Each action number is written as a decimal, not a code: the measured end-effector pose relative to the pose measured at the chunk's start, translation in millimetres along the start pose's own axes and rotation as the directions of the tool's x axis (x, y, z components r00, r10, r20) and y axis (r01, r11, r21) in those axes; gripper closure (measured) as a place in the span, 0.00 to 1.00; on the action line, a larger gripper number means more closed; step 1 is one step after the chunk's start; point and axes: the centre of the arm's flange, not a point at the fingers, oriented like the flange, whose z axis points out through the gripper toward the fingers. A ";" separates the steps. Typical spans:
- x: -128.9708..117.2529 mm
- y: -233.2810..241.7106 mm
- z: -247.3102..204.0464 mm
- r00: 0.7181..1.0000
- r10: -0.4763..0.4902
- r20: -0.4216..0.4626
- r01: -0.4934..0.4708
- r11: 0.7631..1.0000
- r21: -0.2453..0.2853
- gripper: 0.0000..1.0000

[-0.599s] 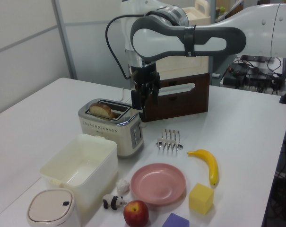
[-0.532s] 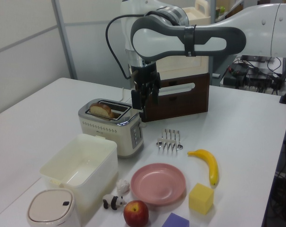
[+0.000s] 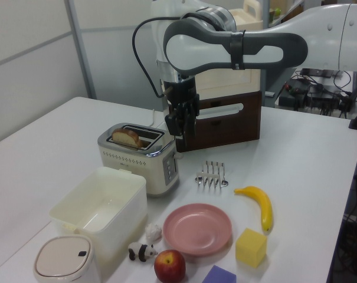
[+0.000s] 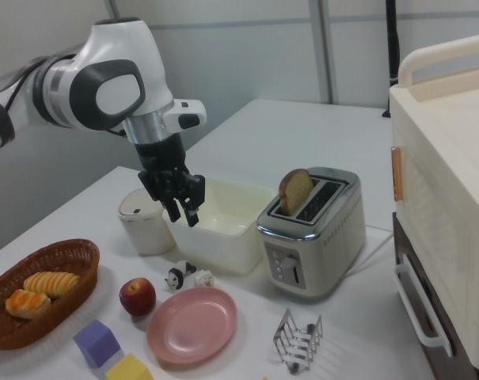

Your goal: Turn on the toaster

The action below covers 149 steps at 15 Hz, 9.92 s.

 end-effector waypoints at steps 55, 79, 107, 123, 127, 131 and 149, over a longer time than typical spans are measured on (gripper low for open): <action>100.5 117.2 192.4 0.997 -0.022 -0.076 0.021 1.000 -0.012 0.99; 100.4 119.5 192.2 0.996 -0.024 -0.081 0.022 1.000 -0.016 0.99; 47.1 72.3 29.2 0.989 -0.072 -0.131 0.069 0.997 -0.027 0.99; 34.8 53.8 4.4 0.988 -0.078 -0.136 0.076 0.997 -0.026 0.99; 27.0 42.9 6.6 0.993 -0.093 -0.072 0.092 0.996 -0.014 0.99; 15.5 29.3 -9.6 0.992 -0.109 -0.062 0.108 0.994 -0.012 0.99; -58.9 12.9 -70.6 0.999 -0.031 -0.023 0.031 1.000 -0.002 0.97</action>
